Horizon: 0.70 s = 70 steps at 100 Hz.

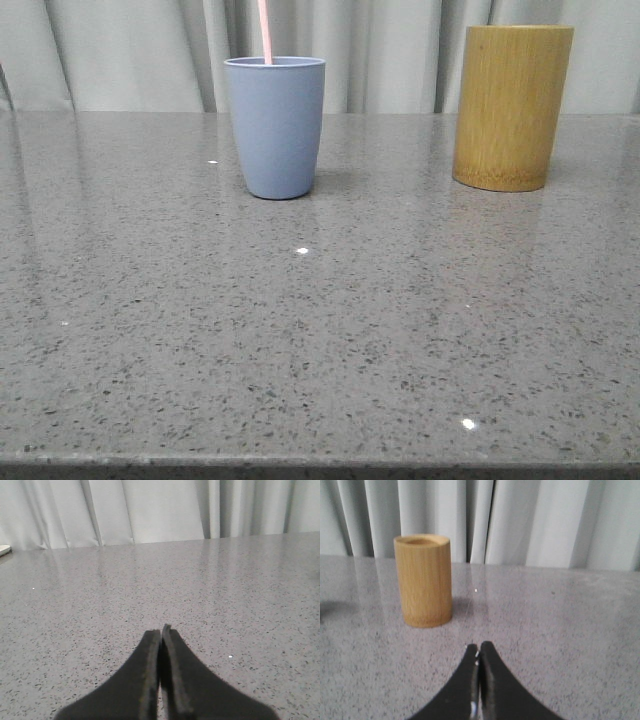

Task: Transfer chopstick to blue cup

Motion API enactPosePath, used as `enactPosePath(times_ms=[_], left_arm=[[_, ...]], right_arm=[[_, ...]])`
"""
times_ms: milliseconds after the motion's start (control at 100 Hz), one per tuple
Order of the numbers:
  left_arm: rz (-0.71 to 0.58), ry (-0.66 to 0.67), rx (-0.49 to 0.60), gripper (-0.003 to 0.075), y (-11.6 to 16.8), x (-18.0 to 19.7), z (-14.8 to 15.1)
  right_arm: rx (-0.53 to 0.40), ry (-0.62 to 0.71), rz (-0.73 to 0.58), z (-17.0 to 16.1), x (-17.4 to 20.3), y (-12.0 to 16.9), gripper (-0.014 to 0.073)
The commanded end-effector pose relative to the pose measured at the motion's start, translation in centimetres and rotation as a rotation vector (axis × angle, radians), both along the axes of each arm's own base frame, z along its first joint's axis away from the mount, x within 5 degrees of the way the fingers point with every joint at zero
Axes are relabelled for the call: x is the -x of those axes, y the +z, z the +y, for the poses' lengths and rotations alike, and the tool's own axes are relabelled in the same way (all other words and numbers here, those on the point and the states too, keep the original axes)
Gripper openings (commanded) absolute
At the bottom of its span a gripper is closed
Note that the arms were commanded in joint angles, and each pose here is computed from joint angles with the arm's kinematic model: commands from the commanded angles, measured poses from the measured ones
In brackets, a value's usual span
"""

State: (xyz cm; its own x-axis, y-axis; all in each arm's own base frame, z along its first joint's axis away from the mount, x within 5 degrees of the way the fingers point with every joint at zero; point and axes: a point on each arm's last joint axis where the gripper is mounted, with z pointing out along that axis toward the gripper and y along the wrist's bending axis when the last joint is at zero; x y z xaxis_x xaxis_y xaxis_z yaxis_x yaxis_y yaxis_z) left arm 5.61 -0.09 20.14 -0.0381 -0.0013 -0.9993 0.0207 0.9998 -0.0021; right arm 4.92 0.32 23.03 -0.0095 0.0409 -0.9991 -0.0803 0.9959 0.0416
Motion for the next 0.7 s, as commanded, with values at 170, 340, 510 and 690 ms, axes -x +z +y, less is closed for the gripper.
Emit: enactPosePath(times_ms=[170, 340, 510, 690], left_arm=[[-0.110, -0.002, 0.010, -0.0019, 0.6, 0.2, 0.0], [-0.110, -0.002, 0.010, -0.0019, 0.6, 0.2, 0.0], [-0.110, -0.002, 0.010, -0.0019, 0.6, 0.2, 0.0], [-0.110, -0.002, 0.010, -0.0019, 0.6, 0.2, 0.0]], right_arm=[[-0.004, 0.009, -0.116, 0.1, -0.2, -0.9, -0.0068], [-0.008, 0.016, -0.136, 0.2, -0.5, -2.1, -0.0068], [-0.009, 0.017, -0.148, 0.2, -0.5, -2.0, -0.0068], [-0.009, 0.017, -0.148, 0.2, -0.5, -2.0, -0.0068]])
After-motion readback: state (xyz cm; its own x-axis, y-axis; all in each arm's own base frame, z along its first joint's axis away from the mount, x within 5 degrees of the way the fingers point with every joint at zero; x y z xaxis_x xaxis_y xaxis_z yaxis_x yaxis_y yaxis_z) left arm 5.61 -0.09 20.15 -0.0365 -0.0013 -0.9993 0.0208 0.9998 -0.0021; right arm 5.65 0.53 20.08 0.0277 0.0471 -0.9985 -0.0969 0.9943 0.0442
